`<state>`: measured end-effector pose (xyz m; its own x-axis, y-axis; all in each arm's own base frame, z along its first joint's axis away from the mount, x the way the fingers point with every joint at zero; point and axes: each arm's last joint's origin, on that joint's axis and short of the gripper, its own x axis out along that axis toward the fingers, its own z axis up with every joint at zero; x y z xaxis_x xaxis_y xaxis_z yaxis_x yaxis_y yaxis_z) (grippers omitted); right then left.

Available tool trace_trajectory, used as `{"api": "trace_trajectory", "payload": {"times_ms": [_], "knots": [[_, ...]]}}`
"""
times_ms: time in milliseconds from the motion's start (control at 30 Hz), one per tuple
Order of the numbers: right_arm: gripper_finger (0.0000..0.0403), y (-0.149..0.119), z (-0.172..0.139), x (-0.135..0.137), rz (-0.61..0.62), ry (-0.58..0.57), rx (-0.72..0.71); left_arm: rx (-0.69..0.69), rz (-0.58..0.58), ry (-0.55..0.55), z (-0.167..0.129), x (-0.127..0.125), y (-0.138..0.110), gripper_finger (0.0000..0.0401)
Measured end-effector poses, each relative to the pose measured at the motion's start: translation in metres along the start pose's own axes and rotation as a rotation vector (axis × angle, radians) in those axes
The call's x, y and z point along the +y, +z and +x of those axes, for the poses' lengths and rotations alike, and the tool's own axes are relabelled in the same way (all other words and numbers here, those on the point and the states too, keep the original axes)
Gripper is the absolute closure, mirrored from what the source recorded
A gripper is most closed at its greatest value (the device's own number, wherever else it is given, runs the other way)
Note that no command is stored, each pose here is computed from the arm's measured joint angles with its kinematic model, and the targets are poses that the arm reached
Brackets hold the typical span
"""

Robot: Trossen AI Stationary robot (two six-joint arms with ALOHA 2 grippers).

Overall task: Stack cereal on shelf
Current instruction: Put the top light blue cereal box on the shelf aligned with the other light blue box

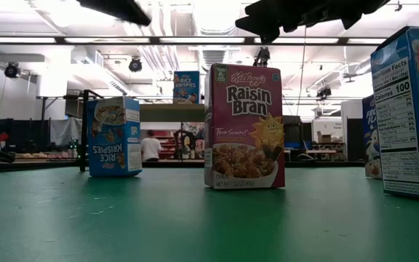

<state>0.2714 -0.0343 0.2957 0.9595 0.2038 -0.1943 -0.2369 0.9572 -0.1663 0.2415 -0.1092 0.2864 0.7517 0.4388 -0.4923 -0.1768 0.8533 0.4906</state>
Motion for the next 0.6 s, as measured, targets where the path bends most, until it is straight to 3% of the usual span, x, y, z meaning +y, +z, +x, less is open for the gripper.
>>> {"api": "trace_trajectory", "payload": {"times_ms": [133, 333, 600], "knots": [[0.0172, 0.000, 0.000, 0.000, 0.000, 0.001, 0.002, 0.166, -0.006, -0.087, -0.006, 0.008, 0.002, 0.0124], [0.0172, 0.000, 0.000, 0.000, -0.012, 0.001, 0.002, 0.251, -0.043, -0.155, -0.002, 0.015, 0.001, 0.0132], [0.0172, 0.000, 0.000, 0.000, -0.015, 0.001, 0.003, 0.394, -0.077, -0.218, 0.024, 0.030, -0.020, 0.0132]]}}
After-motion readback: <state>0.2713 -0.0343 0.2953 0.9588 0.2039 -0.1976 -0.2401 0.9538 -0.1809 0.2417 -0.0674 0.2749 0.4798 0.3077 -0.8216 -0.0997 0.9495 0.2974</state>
